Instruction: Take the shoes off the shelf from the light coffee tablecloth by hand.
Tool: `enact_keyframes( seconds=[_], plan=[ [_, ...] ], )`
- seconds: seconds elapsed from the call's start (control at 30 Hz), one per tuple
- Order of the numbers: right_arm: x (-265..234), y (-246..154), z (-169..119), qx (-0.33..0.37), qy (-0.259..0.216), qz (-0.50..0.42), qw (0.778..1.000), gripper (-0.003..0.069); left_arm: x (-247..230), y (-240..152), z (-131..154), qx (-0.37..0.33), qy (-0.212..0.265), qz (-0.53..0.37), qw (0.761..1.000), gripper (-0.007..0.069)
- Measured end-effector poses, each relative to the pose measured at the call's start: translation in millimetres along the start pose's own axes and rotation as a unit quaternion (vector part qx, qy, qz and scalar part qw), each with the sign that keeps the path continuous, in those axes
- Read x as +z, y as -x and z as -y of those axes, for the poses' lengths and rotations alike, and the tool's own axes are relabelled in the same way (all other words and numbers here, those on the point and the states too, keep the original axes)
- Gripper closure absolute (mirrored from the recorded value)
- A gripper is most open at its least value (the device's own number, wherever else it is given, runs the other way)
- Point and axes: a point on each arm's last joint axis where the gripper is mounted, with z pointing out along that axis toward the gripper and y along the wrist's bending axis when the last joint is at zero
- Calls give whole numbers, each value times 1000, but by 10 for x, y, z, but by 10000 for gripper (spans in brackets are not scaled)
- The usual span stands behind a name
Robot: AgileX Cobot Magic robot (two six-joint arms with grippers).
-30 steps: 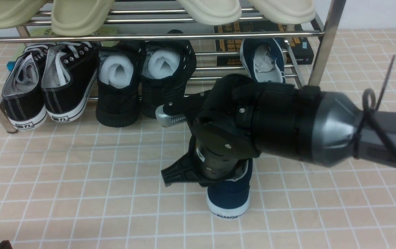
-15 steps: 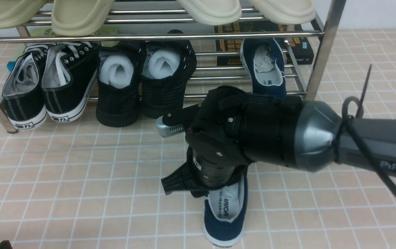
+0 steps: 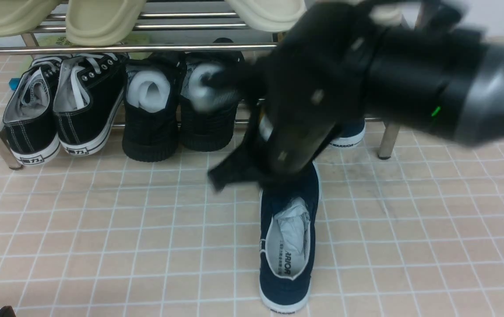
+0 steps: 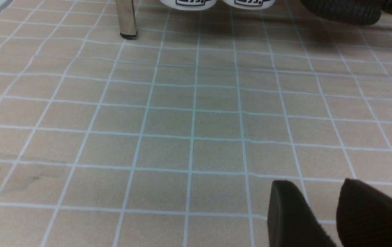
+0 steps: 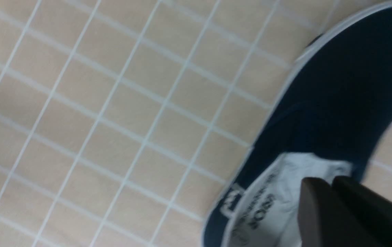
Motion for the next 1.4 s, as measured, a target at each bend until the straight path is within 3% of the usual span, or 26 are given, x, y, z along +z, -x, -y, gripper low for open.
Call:
enact_keyframes(
  seconds=[0.07, 0.23, 0.4, 0.5, 0.67, 0.8, 1.23, 1.4],
  plan=[
    [-34, 90, 200, 23, -12, 4, 1000, 665, 0, 0, 0, 0, 0, 0, 1000, 384],
    [43, 230, 686, 74, -45, 2, 996, 668, 0, 0, 0, 0, 0, 0, 1000, 384],
    [160, 357, 1036, 108, -59, 27, 992, 612, 0, 0, 0, 0, 0, 0, 1000, 384],
    [248, 439, 1206, 122, -60, 53, 989, 511, 0, 0, 0, 0, 0, 0, 1000, 384],
    [351, 547, 1306, 113, -66, 98, 986, 377, 0, 0, 0, 0, 0, 0, 1000, 384],
    [468, 619, 1326, 90, -77, 130, 984, 328, 0, 0, 0, 0, 0, 0, 1000, 384],
    [955, 609, 1370, 58, -101, 112, 987, 326, 0, 0, 0, 0, 0, 0, 1000, 384],
    [973, 611, 1383, 55, -105, 111, 987, 424, 0, 0, 0, 0, 0, 0, 1000, 384]
  ],
)
